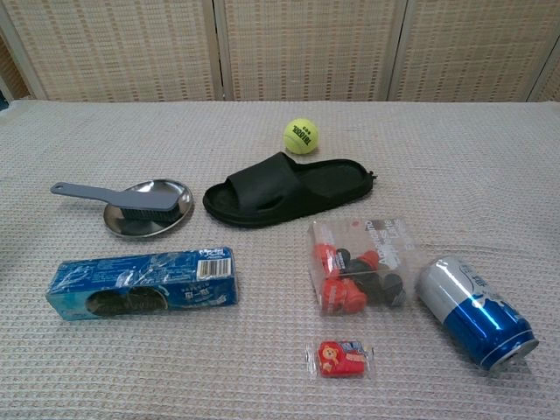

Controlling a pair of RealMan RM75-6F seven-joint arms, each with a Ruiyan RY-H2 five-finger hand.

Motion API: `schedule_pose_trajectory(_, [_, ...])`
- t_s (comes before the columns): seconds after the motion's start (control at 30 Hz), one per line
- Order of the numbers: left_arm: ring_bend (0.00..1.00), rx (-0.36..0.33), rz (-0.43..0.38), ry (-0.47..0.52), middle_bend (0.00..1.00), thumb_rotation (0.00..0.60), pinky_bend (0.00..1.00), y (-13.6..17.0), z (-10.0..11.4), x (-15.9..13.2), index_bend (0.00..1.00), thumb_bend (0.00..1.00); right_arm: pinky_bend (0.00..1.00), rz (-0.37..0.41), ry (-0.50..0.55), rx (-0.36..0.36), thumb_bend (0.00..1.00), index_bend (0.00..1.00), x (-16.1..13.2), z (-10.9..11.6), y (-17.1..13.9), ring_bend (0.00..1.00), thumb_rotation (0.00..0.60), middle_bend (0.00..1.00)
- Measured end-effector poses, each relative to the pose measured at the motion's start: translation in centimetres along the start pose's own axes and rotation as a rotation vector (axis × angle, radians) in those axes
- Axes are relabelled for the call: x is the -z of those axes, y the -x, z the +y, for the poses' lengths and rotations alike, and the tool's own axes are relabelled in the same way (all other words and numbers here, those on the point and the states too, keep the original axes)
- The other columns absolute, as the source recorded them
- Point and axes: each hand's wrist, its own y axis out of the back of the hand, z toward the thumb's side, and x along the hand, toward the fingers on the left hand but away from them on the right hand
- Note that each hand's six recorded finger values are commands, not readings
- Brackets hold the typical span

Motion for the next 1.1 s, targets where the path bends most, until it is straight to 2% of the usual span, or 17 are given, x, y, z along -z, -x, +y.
schedule_pose_trajectory(0.13, [0.02,0.008,-0.018,0.014,0.00,0.600,0.26,-0.1,-0.2,-0.6,0.00,0.38,0.00,0.009,0.006,-0.010,0.10,0.00,-0.2,-0.1,0.1,0.00,0.600,0.00])
schedule_pose_trajectory(0.17, [0.04,0.008,-0.026,0.016,0.01,0.600,0.28,-0.2,-0.3,-0.8,0.00,0.38,0.00,0.010,0.007,-0.008,0.10,0.00,-0.2,0.0,0.1,0.00,0.600,0.00])
schedule_pose_trajectory(0.2, [0.08,0.008,-0.035,0.014,0.04,0.600,0.33,-0.4,-0.3,-1.0,0.01,0.38,0.00,0.013,0.007,-0.008,0.10,0.00,-0.3,0.0,0.1,0.00,0.600,0.00])
schedule_pose_trajectory(0.23, [0.17,0.009,-0.050,0.007,0.09,0.600,0.46,-0.8,-0.3,-1.3,0.03,0.38,0.00,0.016,0.007,-0.010,0.10,0.00,-0.3,0.0,0.1,0.00,0.600,0.00])
schedule_pose_trajectory(0.27, [0.32,0.012,-0.062,0.003,0.15,0.600,0.66,-1.2,-0.4,-1.5,0.05,0.38,0.00,0.020,0.004,-0.014,0.10,0.00,-0.4,-0.1,0.1,0.00,0.600,0.00])
schedule_pose_trajectory(0.33, [0.48,0.028,-0.092,0.012,0.18,0.600,0.86,-2.2,-0.5,-2.2,0.08,0.38,0.00,0.031,-0.004,-0.031,0.10,0.00,-0.4,-0.3,0.2,0.00,0.600,0.00])
schedule_pose_trajectory(0.37, [0.52,0.039,-0.107,0.021,0.19,0.600,0.91,-2.7,-0.6,-2.6,0.09,0.38,0.00,0.035,-0.006,-0.038,0.10,0.00,-0.4,-0.4,0.3,0.00,0.600,0.00])
schedule_pose_trajectory(0.5, [0.53,0.080,-0.185,0.050,0.22,0.600,0.93,-5.7,-0.9,-4.8,0.11,0.38,0.00,0.038,0.009,-0.043,0.10,0.00,-0.3,-0.4,0.6,0.00,0.600,0.00])
schedule_pose_trajectory(0.63, [0.58,0.120,-0.239,0.031,0.22,0.600,0.96,-8.7,-1.6,-7.5,0.14,0.38,0.00,0.031,0.026,-0.029,0.10,0.00,0.1,0.0,0.6,0.00,0.600,0.00])
schedule_pose_trajectory(0.73, [0.66,0.132,-0.249,-0.005,0.22,0.600,1.00,-10.3,-2.3,-9.0,0.17,0.38,0.00,0.025,0.035,-0.032,0.10,0.00,0.3,0.0,0.7,0.00,0.600,0.00])
schedule_pose_trajectory(0.87, [0.69,0.161,-0.243,-0.045,0.22,0.600,1.00,-12.3,-3.5,-10.6,0.18,0.38,0.00,0.021,0.039,-0.042,0.10,0.00,0.5,-0.1,0.7,0.00,0.600,0.00])
schedule_pose_trajectory(1.1, [0.71,0.168,-0.234,-0.122,0.21,0.600,1.00,-14.4,-5.2,-12.0,0.19,0.38,0.00,0.020,0.050,-0.089,0.10,0.00,0.4,-0.6,0.7,0.00,0.600,0.00])
